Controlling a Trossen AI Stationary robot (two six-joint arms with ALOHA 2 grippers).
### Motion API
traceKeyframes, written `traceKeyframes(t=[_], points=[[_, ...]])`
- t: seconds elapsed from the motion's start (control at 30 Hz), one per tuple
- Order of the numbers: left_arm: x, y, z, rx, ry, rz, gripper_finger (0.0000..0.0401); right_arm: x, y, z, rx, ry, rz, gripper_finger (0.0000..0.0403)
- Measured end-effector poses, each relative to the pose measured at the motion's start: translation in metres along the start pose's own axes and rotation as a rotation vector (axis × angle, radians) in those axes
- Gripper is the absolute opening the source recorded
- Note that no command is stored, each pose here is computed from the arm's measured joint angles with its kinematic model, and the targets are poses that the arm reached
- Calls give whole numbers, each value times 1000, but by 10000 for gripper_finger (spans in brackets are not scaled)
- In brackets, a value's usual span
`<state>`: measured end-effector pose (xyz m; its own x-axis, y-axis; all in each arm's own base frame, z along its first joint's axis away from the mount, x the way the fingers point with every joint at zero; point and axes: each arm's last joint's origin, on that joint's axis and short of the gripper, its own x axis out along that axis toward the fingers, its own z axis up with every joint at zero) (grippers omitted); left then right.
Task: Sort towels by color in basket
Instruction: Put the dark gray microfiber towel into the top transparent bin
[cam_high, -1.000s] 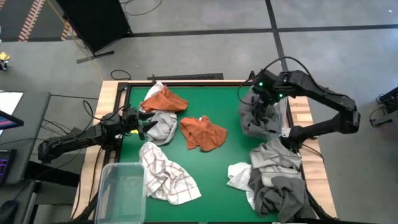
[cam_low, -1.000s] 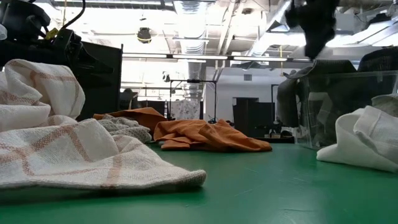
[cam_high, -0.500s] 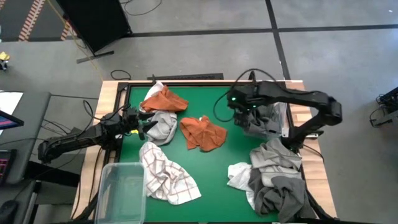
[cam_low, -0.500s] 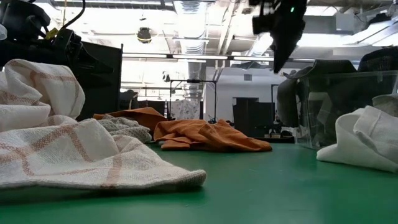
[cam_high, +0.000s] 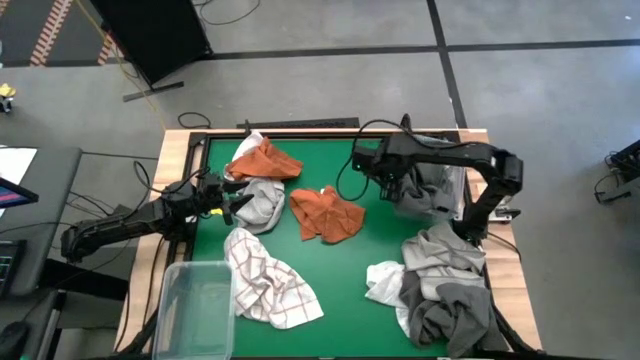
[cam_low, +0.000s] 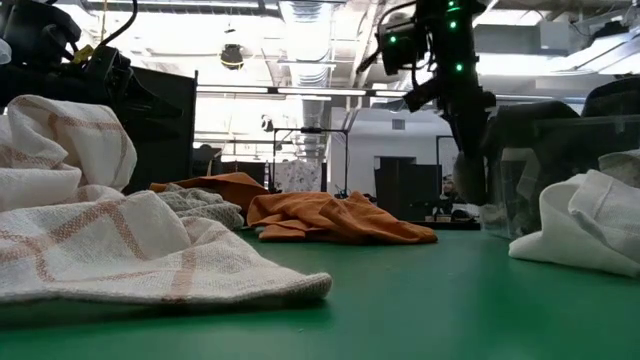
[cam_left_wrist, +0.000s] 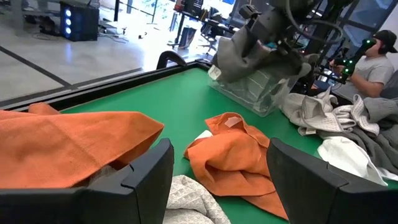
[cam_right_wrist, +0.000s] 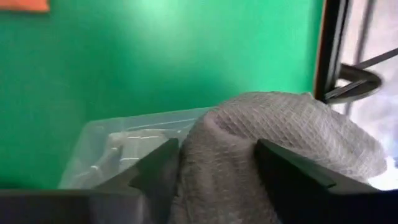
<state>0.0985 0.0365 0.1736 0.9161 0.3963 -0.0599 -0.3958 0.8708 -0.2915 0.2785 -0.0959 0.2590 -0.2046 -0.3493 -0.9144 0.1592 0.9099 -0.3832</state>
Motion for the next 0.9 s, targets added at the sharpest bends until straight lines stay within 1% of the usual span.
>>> traceKeyframes(t=[0.03,0.1,0.23,0.27,0.37,0.47,0.53,0.63,0.73,0.9], points=[[0,0,0,0,0,0,245,1,2,1,-16,5,-16,226],[0,0,0,0,0,0,245,2,5,3,-51,15,-44,172],[0,0,0,0,0,0,245,-2,9,2,-87,15,-49,38],[0,0,0,0,0,0,245,-3,8,1,-85,16,-50,24],[0,0,0,-1,0,0,245,-16,6,-4,-51,-17,-54,27],[0,0,0,-2,0,0,245,-39,4,-12,-26,-82,-86,26],[0,0,0,-2,0,0,245,-55,2,-20,-14,-110,-108,21],[0,0,0,-3,0,0,245,-78,-3,-37,53,-144,-116,21],[0,0,0,-3,0,0,245,-92,-9,-55,131,-213,-102,21],[0,0,0,-3,0,0,245,-105,-15,-77,225,-288,-83,21]])
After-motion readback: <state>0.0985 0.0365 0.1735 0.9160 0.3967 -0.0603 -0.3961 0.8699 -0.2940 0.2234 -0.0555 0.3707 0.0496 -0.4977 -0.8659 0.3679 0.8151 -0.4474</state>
